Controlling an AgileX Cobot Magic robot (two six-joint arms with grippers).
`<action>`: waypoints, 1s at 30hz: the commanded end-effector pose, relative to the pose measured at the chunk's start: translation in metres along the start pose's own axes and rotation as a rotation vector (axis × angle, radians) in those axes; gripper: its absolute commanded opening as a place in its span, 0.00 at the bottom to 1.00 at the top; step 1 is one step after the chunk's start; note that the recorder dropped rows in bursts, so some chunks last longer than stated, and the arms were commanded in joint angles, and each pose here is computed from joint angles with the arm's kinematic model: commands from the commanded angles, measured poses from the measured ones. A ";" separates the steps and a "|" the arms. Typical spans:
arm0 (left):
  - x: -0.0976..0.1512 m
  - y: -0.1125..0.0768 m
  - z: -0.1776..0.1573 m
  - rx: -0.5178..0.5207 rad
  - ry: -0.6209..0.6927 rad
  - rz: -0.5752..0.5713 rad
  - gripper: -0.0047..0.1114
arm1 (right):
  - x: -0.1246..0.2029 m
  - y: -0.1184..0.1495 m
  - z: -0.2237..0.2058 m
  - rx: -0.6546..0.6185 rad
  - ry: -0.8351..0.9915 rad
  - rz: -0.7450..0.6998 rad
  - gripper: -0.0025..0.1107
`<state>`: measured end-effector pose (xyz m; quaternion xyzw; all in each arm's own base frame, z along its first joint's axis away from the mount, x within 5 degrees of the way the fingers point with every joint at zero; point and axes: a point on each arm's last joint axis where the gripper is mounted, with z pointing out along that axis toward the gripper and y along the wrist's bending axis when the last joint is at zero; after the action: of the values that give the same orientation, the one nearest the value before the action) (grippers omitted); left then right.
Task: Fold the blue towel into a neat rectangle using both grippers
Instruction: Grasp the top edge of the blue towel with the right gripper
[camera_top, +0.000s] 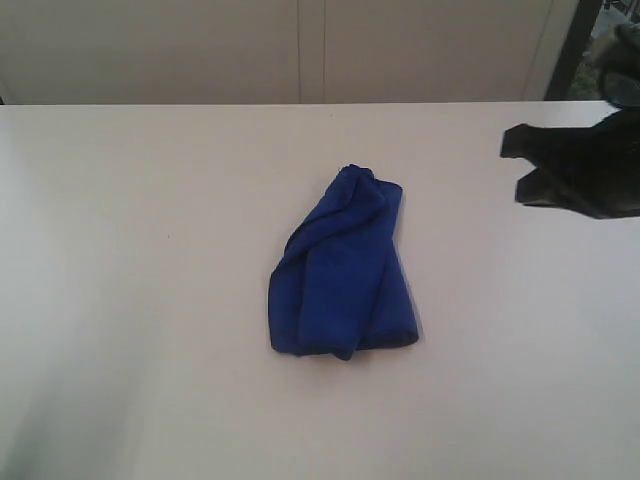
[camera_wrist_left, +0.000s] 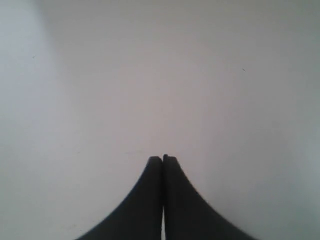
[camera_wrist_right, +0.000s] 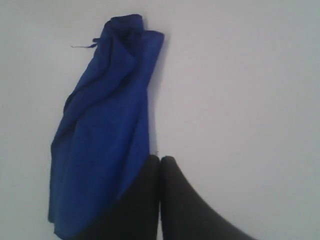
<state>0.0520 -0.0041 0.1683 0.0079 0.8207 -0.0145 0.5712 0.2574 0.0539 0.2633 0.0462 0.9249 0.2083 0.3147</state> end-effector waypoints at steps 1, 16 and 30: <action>0.002 0.000 0.000 0.000 0.003 -0.003 0.04 | -0.005 0.010 0.043 -0.079 0.002 0.056 0.02; 0.002 0.000 0.000 0.000 0.003 -0.003 0.04 | -0.036 0.014 0.167 -0.139 0.102 0.236 0.29; 0.002 0.000 0.000 0.000 0.003 -0.003 0.04 | -0.029 0.014 0.216 -0.175 0.164 0.329 0.34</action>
<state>0.0520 -0.0041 0.1683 0.0079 0.8207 -0.0145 0.5712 0.4075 0.1349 0.1321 0.1497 0.9087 0.3324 0.2035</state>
